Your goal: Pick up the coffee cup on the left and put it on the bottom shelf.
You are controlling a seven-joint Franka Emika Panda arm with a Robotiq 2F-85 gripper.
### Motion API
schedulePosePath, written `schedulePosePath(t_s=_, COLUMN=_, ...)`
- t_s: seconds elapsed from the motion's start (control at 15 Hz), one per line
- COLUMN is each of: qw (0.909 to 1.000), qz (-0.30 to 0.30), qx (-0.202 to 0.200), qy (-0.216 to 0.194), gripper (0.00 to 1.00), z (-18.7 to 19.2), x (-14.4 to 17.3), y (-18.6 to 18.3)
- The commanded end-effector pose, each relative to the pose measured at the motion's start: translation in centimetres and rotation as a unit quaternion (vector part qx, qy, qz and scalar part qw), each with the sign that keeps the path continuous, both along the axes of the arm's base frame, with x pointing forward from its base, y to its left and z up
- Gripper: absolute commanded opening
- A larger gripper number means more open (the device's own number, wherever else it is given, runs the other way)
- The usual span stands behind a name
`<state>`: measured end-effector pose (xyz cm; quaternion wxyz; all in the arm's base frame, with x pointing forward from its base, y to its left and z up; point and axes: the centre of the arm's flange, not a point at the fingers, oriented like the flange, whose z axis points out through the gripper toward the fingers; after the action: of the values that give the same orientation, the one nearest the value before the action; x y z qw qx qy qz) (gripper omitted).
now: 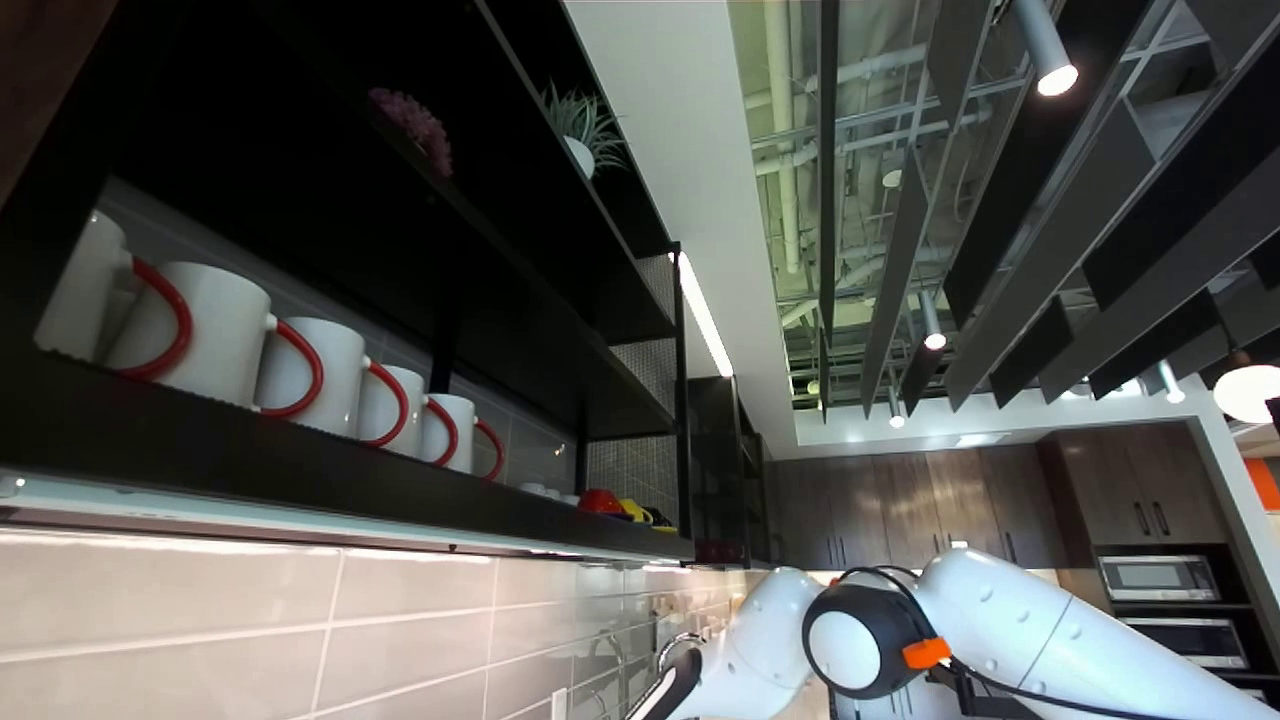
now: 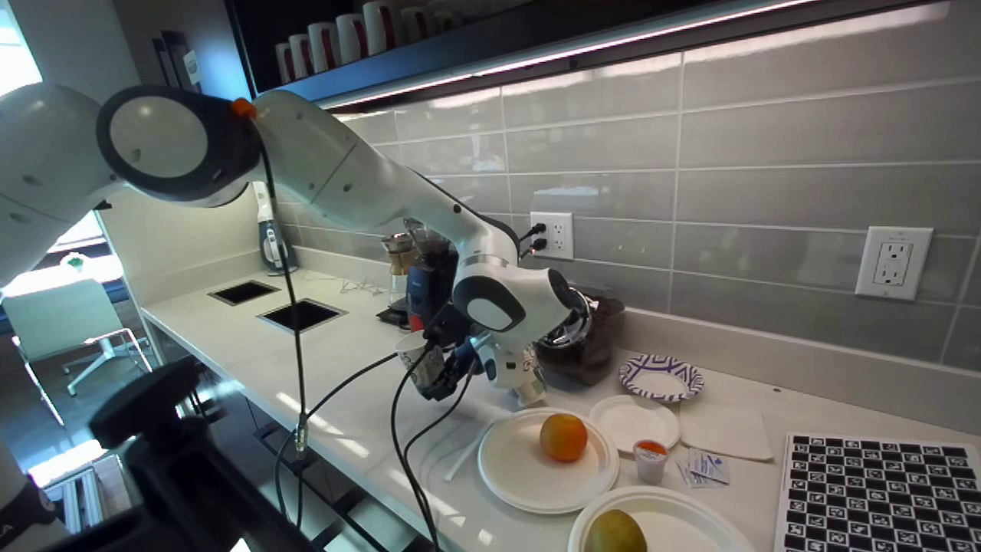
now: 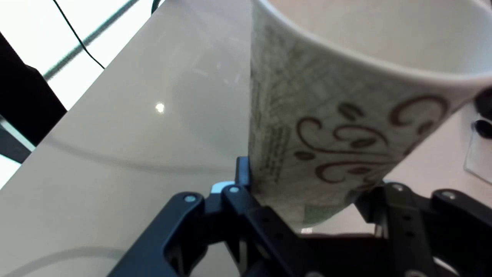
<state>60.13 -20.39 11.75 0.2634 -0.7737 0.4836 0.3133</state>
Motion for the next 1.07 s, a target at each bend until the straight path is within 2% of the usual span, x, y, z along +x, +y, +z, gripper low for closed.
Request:
schedulePosePath(t_s=0.0, qw=0.9989, qz=-0.001, qx=-0.047, qy=-0.01, gripper=0.38, z=3.4, x=-3.4, y=1.1)
schedulePosePath(t_s=0.47, qw=0.9925, qz=-0.019, qx=-0.11, qy=-0.049, gripper=0.38, z=7.8, x=-6.1, y=1.5)
schedulePosePath(t_s=0.67, qw=0.9819, qz=-0.02, qx=-0.161, qy=-0.097, gripper=0.38, z=10.3, x=-7.6, y=1.9)
schedulePosePath(t_s=0.87, qw=0.9619, qz=-0.026, qx=-0.224, qy=-0.154, gripper=0.38, z=13.7, x=-9.4, y=2.1)
schedulePosePath(t_s=0.93, qw=0.9735, qz=-0.027, qx=-0.189, qy=-0.126, gripper=0.63, z=10.8, x=-5.7, y=0.6)
schedulePosePath(t_s=1.0, qw=0.9691, qz=-0.029, qx=-0.202, qy=-0.139, gripper=0.63, z=11.7, x=-6.2, y=0.8)
